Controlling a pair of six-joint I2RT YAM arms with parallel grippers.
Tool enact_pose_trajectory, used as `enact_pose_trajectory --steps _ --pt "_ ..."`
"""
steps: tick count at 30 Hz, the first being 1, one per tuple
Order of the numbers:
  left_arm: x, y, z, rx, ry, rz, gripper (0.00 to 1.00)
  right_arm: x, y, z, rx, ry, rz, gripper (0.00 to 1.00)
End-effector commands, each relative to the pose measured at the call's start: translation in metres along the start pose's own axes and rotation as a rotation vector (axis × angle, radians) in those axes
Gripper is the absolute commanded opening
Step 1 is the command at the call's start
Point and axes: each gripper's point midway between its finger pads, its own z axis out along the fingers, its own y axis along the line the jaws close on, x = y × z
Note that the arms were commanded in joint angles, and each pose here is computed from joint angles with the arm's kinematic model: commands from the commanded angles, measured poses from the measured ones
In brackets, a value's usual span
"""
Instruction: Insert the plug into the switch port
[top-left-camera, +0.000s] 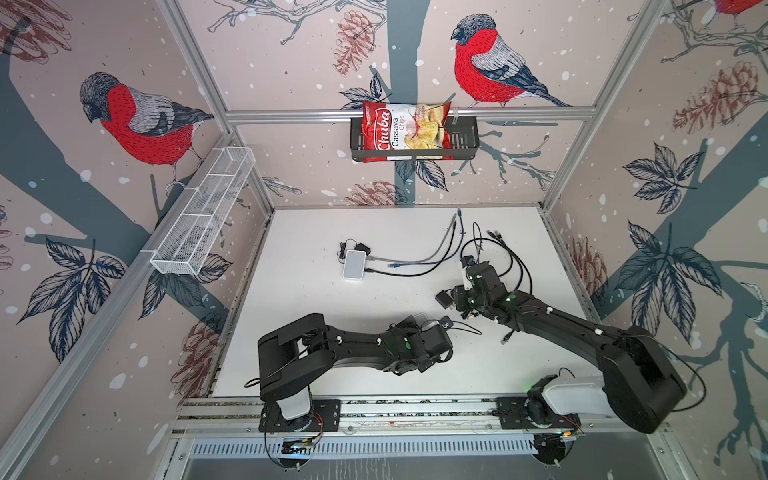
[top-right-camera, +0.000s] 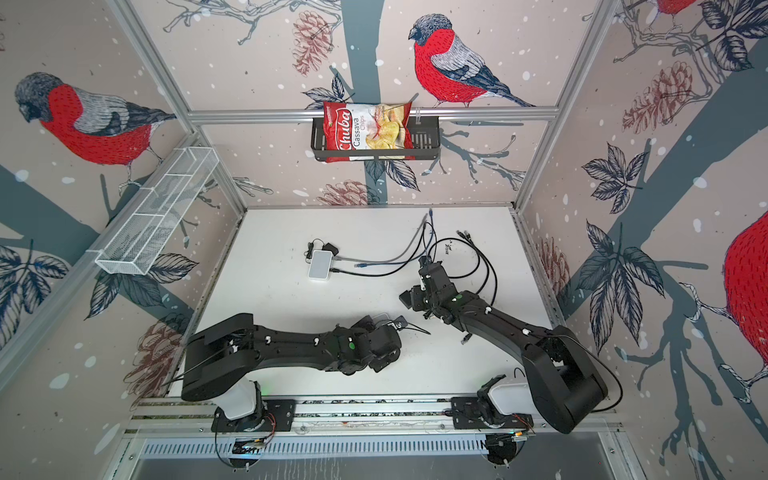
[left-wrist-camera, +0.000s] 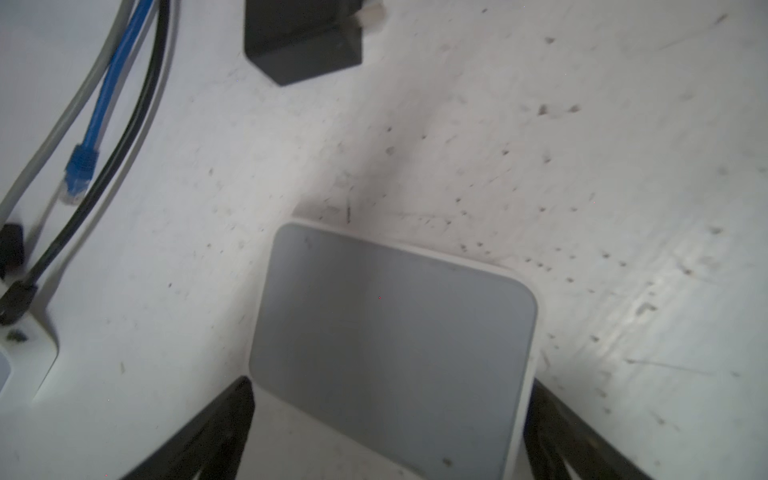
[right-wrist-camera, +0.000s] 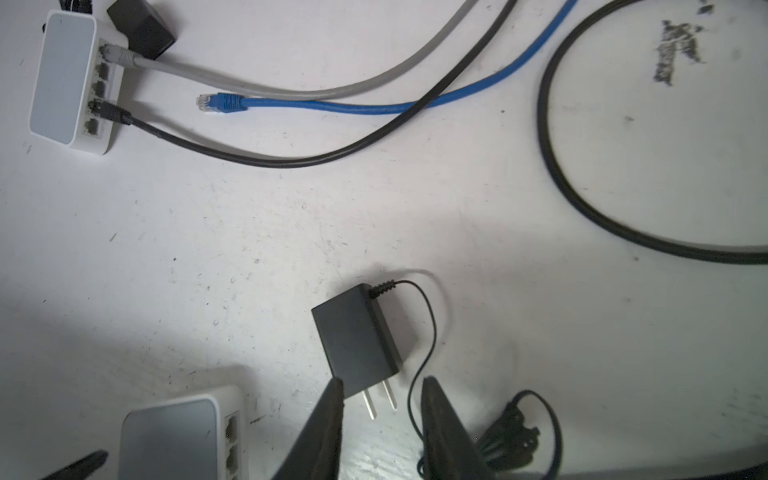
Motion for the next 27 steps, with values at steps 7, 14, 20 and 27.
enact_pose_trajectory --steps 7,14,20,27 --pt "0.022 0.055 0.002 -0.136 0.052 -0.21 0.97 0.013 0.031 0.015 -0.074 0.054 -0.128 0.32" --pt "0.034 0.094 0.008 -0.129 0.042 -0.464 0.97 0.032 0.049 0.031 -0.089 0.129 -0.196 0.31" --pt "0.036 0.122 0.004 -0.126 -0.006 -0.606 0.97 0.046 0.057 0.037 -0.084 0.182 -0.22 0.3" --pt "0.029 0.15 -0.008 -0.124 -0.111 -0.744 0.98 0.058 0.083 0.037 -0.171 0.218 -0.25 0.3"
